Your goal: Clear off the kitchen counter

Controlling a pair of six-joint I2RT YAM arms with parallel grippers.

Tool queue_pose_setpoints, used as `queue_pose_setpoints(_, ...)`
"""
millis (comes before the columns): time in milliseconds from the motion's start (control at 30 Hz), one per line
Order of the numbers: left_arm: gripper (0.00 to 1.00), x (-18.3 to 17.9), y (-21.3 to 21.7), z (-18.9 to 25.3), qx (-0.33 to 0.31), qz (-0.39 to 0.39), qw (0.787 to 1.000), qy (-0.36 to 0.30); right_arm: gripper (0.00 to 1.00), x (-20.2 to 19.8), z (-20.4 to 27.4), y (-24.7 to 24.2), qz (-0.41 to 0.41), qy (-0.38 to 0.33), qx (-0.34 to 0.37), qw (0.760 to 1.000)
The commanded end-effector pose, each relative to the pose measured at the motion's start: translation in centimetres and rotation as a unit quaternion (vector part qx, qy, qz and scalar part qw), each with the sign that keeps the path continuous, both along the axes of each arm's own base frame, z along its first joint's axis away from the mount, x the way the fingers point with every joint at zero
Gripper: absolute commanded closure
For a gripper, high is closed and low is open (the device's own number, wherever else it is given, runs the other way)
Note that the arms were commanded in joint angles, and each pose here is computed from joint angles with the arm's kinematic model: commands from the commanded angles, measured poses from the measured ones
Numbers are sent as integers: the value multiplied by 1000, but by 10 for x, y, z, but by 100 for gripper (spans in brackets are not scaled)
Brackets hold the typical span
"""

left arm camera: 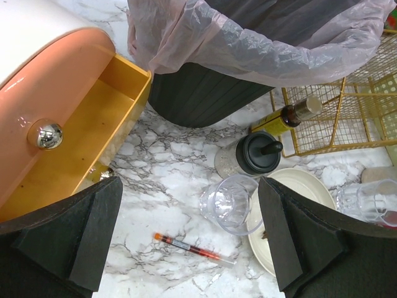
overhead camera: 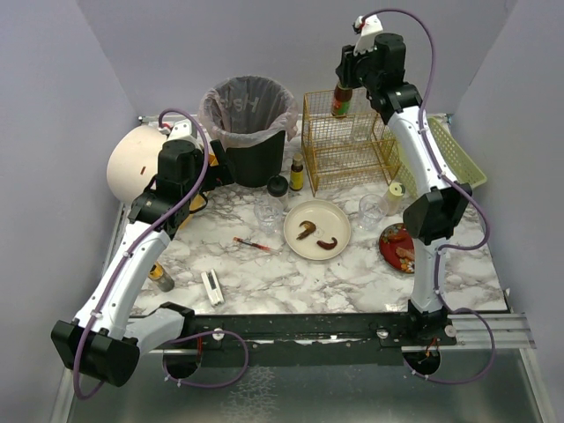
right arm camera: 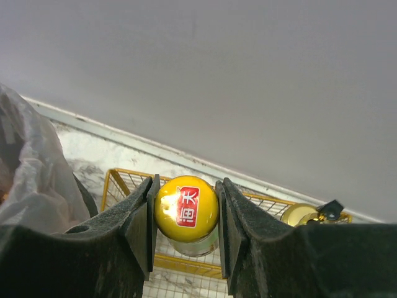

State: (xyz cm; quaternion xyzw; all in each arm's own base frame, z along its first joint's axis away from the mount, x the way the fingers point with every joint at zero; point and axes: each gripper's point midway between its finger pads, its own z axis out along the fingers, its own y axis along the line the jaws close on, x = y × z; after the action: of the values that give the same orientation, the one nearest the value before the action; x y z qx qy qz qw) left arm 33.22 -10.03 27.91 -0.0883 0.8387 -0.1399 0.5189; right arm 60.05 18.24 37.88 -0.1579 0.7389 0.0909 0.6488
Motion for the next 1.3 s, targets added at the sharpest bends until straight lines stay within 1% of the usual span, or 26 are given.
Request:
queue_pose_setpoints(0,1,-4,3,4,-7,10,1000,-7,100,7,18,-10,-16,-47,-6,999)
queue_pose_setpoints(333,1,-7,6,10,-12,18,1000,-18,100,12,-50,-15,-21,18,-10,1000)
queue_pose_setpoints(700,1,-7,5,8,-12,14,1000,-15,99,22,-93,-21,-30,65,-10,997)
queue_pose_setpoints(733,1,-7,4,8,-13,13,1000,-14,96,23,-97,-22,-31,69,-10,997)
queue_pose_setpoints(800,1,-7,4,8,-13,11,1000,-13,85,24,-105,-23,-32,73,-12,997)
queue_pose_setpoints(833,1,-6,3,8,-12,10,1000,-13,81,26,-109,-23,-33,74,-13,997)
queue_pose_setpoints(967,1,-8,4,10,-11,8,1000,-16,73,29,-124,-24,-36,83,-16,996)
queue_pose_setpoints(1067,1,-9,5,11,-10,11,1000,-17,62,32,-129,-24,-37,87,-15,995)
queue_pose_setpoints(1167,1,-10,6,11,-8,11,1000,-17,53,31,-126,-23,-34,85,-12,996)
queue_pose_setpoints(1267,1,-9,7,13,-5,13,1000,-19,44,29,-112,-22,-32,73,-6,997)
